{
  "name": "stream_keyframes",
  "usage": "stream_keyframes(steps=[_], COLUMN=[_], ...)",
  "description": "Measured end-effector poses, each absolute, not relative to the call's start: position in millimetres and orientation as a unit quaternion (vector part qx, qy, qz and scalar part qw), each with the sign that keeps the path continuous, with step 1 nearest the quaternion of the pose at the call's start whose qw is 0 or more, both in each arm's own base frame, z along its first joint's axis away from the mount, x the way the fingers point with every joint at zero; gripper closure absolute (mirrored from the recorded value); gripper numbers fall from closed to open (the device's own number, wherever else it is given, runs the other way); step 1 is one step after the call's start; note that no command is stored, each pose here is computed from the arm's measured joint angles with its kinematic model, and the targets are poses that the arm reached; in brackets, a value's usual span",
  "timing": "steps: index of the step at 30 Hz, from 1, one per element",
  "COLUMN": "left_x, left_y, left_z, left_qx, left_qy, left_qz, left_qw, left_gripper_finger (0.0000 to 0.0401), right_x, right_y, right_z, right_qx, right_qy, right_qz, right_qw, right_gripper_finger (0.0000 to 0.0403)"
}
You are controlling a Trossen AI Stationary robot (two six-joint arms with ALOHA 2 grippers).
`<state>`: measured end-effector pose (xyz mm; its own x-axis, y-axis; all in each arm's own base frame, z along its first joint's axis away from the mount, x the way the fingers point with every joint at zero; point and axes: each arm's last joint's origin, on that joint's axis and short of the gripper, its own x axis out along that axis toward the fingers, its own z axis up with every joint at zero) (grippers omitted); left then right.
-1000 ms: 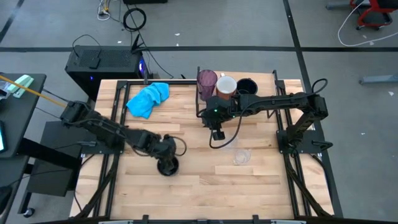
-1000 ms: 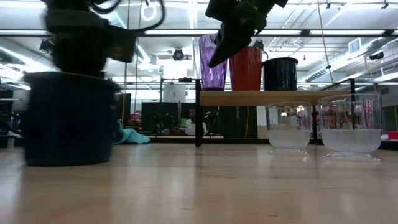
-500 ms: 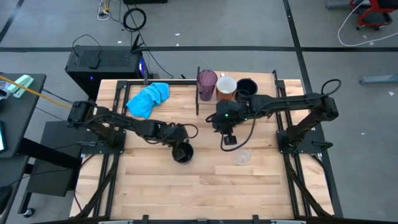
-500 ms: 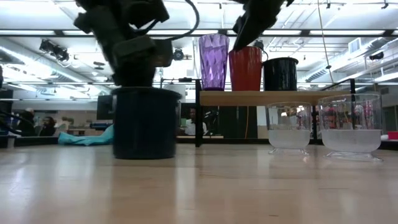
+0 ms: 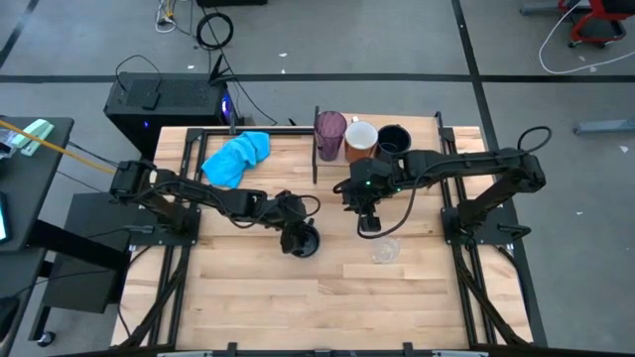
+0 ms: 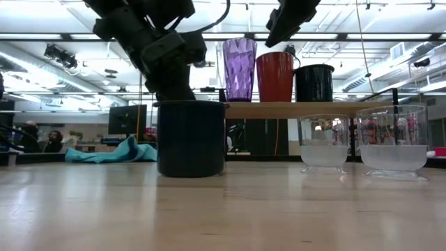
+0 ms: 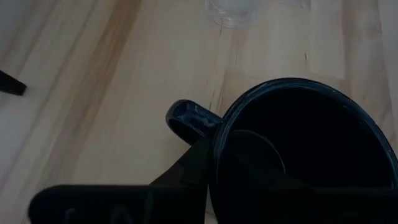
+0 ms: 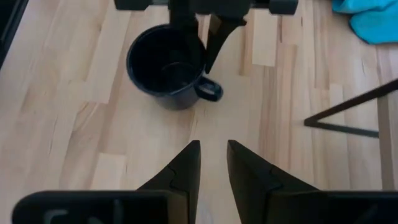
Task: Stack small to large cups/mugs on shelf
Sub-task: Put the dark blue mug on the shelf
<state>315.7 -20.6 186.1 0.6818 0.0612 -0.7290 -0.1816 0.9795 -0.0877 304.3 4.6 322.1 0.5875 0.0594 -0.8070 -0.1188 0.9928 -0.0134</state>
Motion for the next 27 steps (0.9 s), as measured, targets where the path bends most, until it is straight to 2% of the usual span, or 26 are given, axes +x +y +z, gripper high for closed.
stream_keyframes(steps=[8, 20, 27], left_x=[315, 309, 283], left_y=[-21, -18, -23], left_z=[189, 198, 227], left_qx=[-0.052, -0.043, -0.062], left_qy=[0.391, 0.390, 0.392], left_qz=[0.055, 0.053, 0.053], left_qw=[0.917, 0.918, 0.916], left_gripper_finger=[0.0344, 0.0238, 0.0224], right_x=[320, 322, 321], right_y=[6, 7, 7], right_z=[312, 310, 309], right_qx=[-0.034, -0.035, -0.036], right_qy=[0.441, 0.443, 0.449], right_qz=[0.051, 0.053, 0.054], right_qw=[0.896, 0.894, 0.891], right_gripper_finger=[0.0316, 0.0316, 0.0316])
